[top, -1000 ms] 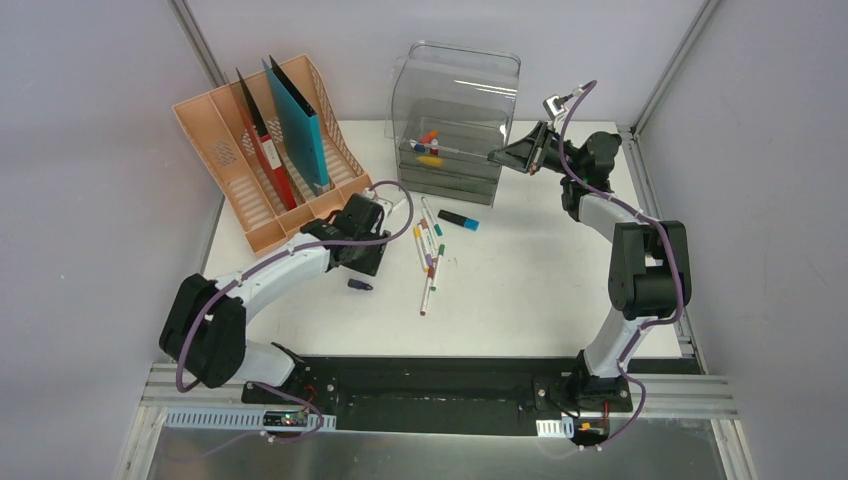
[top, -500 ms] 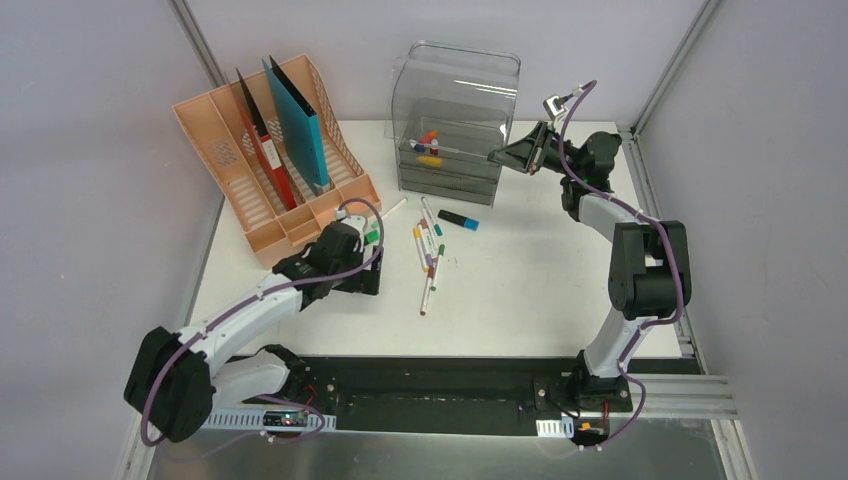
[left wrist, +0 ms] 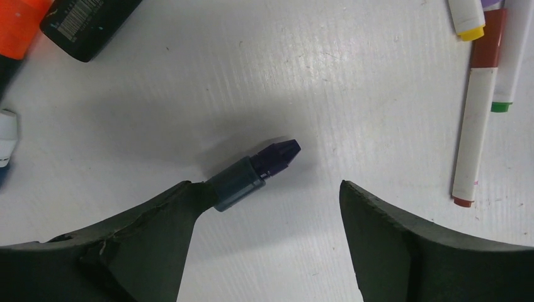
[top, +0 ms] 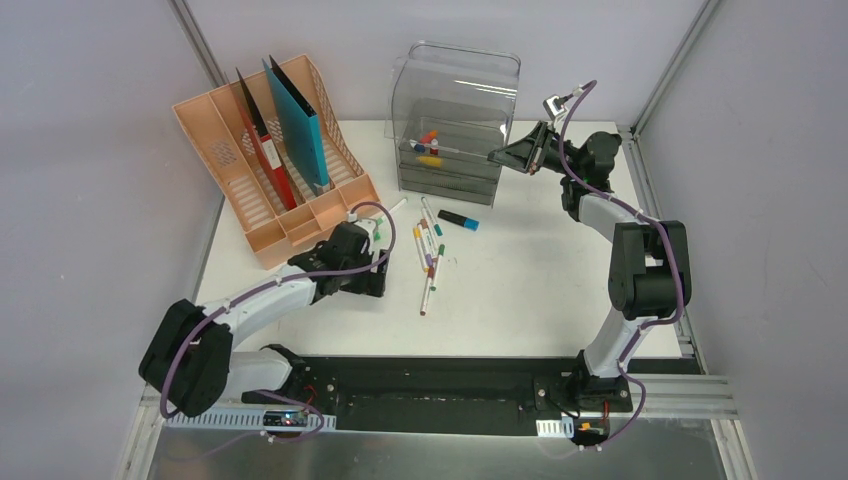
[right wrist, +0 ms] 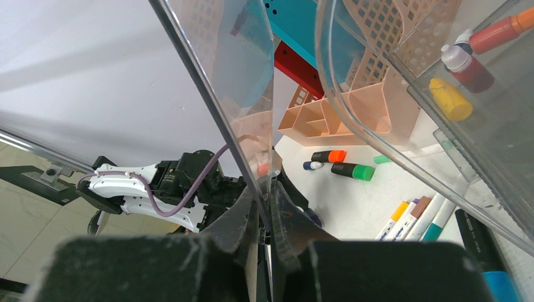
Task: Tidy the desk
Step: Pick up the stationery from the center of the board.
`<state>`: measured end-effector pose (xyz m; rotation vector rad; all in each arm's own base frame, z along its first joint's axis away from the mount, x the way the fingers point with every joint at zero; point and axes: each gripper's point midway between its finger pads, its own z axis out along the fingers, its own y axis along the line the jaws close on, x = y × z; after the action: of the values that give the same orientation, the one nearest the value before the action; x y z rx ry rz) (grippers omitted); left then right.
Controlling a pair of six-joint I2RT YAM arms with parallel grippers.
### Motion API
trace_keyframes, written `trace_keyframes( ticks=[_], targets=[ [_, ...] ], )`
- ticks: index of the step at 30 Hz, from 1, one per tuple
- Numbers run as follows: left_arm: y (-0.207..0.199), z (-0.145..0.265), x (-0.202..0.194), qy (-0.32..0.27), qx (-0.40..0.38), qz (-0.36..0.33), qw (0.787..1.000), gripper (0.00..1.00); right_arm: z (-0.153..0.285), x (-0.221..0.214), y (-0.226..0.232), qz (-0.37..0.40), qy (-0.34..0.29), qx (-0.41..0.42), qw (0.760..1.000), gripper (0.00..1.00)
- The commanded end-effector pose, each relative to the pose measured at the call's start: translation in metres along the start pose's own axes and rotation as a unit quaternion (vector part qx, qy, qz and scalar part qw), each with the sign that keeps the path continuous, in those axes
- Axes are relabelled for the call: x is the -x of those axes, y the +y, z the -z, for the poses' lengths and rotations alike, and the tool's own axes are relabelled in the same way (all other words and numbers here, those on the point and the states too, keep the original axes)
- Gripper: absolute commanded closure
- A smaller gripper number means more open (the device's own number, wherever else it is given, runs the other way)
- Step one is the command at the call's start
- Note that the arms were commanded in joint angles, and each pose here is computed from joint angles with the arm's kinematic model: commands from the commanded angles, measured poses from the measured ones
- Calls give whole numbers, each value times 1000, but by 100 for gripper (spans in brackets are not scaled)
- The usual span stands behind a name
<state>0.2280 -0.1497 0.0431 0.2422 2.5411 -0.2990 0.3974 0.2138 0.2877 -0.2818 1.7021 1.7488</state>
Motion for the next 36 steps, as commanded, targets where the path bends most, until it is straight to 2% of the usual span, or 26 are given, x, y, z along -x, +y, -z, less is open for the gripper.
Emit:
trace_keyframes(
  ticks=[1, 8, 12, 21, 29, 36],
  targets=[
    [2, 0, 24, -15, 18, 14, 1000, 18, -3, 0, 14, -7, 18, 13, 1000, 95],
    [5, -9, 17, 18, 35, 16, 999, 28, -3, -1, 12, -9, 19, 13, 1000, 95],
    [4, -12, 11, 40, 36, 16, 998, 30, -3, -1, 12, -10, 19, 13, 1000, 95],
    [20, -12, 4, 46, 85, 40, 994, 34, -3, -1, 11, -10, 19, 12, 1000, 95],
    [19, -19, 3, 57, 104, 88, 989, 34, -3, -1, 12, -9, 19, 13, 1000, 95],
    [8, -18, 10, 50, 102, 172, 978, 36, -3, -1, 13, -8, 20, 13, 1000, 95]
  ],
)
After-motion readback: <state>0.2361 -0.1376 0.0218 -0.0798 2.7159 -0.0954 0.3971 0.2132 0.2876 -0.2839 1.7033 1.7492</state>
